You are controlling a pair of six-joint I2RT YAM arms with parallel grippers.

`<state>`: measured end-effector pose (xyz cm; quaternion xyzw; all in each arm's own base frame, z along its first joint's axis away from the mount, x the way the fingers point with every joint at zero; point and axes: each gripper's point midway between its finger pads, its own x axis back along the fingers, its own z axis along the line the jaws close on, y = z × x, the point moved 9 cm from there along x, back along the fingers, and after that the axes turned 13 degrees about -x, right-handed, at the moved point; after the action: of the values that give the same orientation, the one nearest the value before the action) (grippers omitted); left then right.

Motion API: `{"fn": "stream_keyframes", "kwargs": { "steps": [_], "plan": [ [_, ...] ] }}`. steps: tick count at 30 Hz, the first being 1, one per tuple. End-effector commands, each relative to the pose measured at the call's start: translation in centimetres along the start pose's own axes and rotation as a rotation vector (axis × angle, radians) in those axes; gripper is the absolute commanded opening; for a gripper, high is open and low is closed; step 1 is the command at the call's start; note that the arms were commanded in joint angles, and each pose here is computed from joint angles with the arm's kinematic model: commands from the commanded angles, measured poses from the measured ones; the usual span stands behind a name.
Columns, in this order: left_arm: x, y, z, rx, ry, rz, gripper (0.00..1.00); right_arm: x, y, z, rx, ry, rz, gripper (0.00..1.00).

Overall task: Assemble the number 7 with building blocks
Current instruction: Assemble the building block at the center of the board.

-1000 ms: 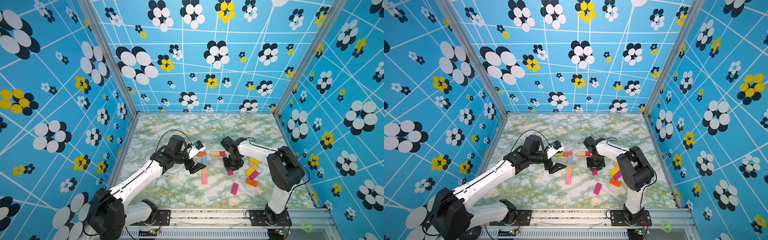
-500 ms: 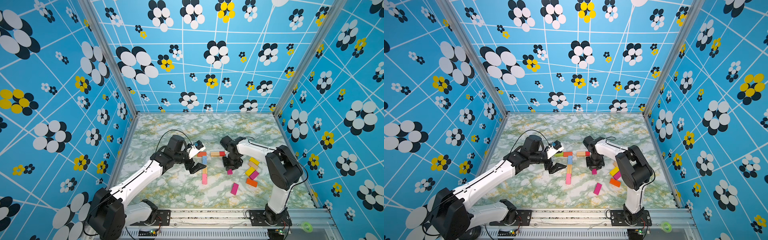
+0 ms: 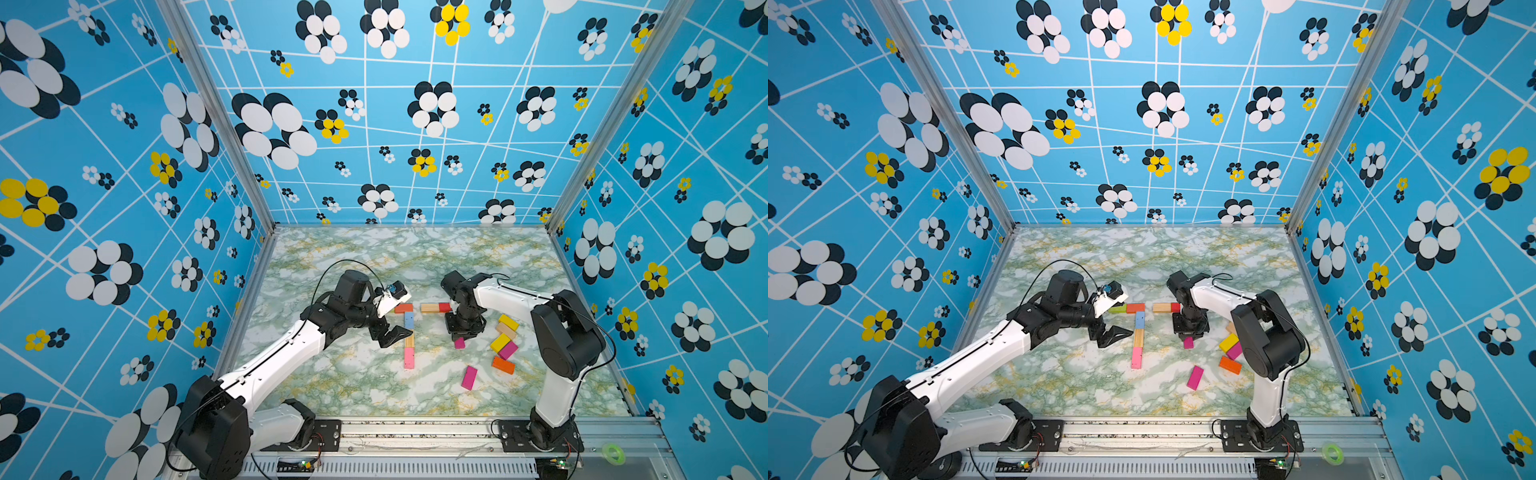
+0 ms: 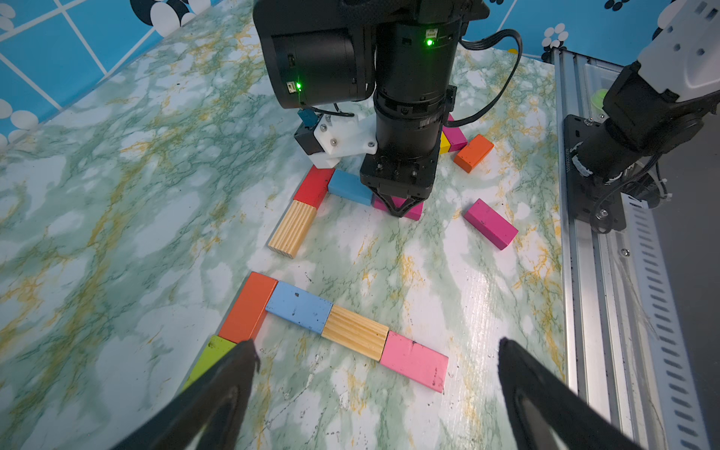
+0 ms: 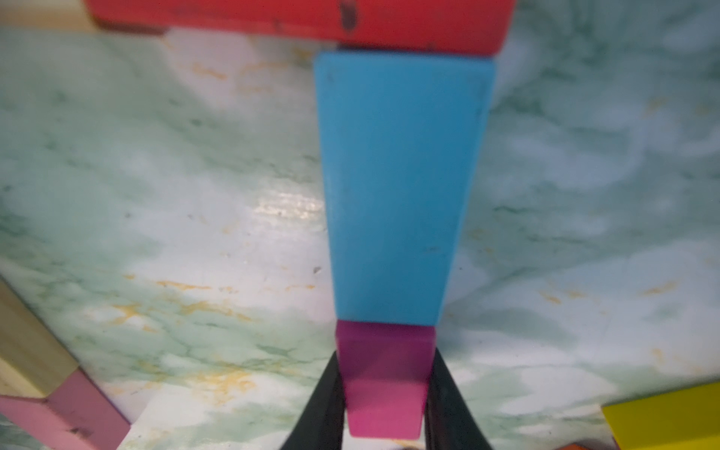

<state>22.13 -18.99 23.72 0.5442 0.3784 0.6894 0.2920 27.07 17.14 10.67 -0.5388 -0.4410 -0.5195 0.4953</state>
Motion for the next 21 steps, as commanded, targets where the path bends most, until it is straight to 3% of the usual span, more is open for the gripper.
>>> {"fn": "stream_keyframes", "kwargs": {
  "steps": [1, 9, 16, 21],
  "plan": [
    [-0.2, -0.3, 0.0, 0.001, -0.013, 0.020, 0.99, -1.2, 0.3, -0.2, -0.004, -0.018, 0.024, 0.28],
    [-0.1, -0.2, -0.1, 0.000, -0.013, 0.017, 0.99, -1.1, 0.3, -0.3, -0.007, -0.019, 0.024, 0.41],
    [0.0, 0.0, -0.1, -0.004, -0.009, 0.012, 0.99, -0.3, 0.3, -0.3, -0.012, -0.019, 0.006, 0.66],
    [0.3, 0.2, -0.2, -0.011, -0.004, 0.001, 0.99, 2.5, 0.0, -0.6, -0.024, -0.005, -0.063, 0.85]
  ]
}}
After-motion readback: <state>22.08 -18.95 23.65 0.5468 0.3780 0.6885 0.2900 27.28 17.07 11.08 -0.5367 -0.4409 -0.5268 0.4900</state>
